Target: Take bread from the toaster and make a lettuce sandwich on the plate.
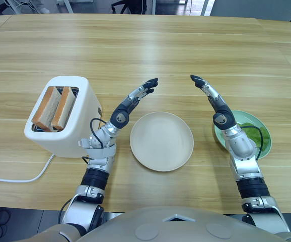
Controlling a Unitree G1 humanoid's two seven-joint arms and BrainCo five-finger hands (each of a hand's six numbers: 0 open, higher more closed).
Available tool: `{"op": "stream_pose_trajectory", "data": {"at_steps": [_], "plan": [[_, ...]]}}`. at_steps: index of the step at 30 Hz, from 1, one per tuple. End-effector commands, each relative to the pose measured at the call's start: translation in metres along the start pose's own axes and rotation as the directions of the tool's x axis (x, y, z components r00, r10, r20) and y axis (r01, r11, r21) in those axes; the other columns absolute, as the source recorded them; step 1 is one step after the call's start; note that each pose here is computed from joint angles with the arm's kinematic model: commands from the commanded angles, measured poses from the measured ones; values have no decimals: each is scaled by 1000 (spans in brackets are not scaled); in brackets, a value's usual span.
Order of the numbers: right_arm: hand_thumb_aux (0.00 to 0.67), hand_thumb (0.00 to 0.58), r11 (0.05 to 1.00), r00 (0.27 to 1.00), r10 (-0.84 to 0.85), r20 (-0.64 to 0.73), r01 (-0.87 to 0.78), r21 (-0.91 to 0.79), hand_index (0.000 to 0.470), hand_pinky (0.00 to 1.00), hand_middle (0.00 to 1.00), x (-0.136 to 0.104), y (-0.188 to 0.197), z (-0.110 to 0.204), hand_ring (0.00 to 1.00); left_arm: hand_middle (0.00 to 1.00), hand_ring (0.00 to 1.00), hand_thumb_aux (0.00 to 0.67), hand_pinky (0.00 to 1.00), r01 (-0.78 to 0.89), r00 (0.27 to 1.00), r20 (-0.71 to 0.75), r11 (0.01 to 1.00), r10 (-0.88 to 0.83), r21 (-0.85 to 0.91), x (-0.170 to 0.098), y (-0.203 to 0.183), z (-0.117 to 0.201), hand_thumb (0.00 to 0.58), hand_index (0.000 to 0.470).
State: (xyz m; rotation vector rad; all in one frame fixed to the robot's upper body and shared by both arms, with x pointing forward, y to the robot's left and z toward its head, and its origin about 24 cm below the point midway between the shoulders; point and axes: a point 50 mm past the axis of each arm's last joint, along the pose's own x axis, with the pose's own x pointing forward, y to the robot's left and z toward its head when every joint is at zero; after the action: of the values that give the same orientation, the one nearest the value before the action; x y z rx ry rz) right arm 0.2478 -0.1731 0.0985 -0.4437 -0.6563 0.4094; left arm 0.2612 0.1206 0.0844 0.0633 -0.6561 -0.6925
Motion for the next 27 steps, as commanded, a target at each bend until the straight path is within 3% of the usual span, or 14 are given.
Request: {"op": "stream_pose_trajectory", "data": {"at_steps": [1, 18, 22, 27], "plan": [[0, 0, 1000, 1000, 6, -4, -6, 0, 0, 0, 0, 0, 1, 1, 0, 0, 0, 0, 0, 12, 1000, -8, 1000, -12, -2, -1, -2, 1, 0, 0], [0, 0, 1000, 1000, 2, -2, -2, -1, 0, 0, 0, 1, 0, 2, 0, 0, 0, 0, 0, 47, 999, -8, 999, -47, 9, 0, -5, 3, 0, 0], [0, 0, 1000, 1000, 4, -1, -4, -1, 0, 0, 0, 1, 0, 2, 0, 0, 0, 0, 0, 153, 987, 59, 988, -153, 3, -1, -15, 24, 0, 0], [0, 0, 1000, 1000, 5, -2, -5, 1, 0, 0, 0, 2, 1, 1, 0, 0, 0, 0, 0, 215, 950, 256, 968, -177, -129, -3, -8, 82, 0, 0]]}}
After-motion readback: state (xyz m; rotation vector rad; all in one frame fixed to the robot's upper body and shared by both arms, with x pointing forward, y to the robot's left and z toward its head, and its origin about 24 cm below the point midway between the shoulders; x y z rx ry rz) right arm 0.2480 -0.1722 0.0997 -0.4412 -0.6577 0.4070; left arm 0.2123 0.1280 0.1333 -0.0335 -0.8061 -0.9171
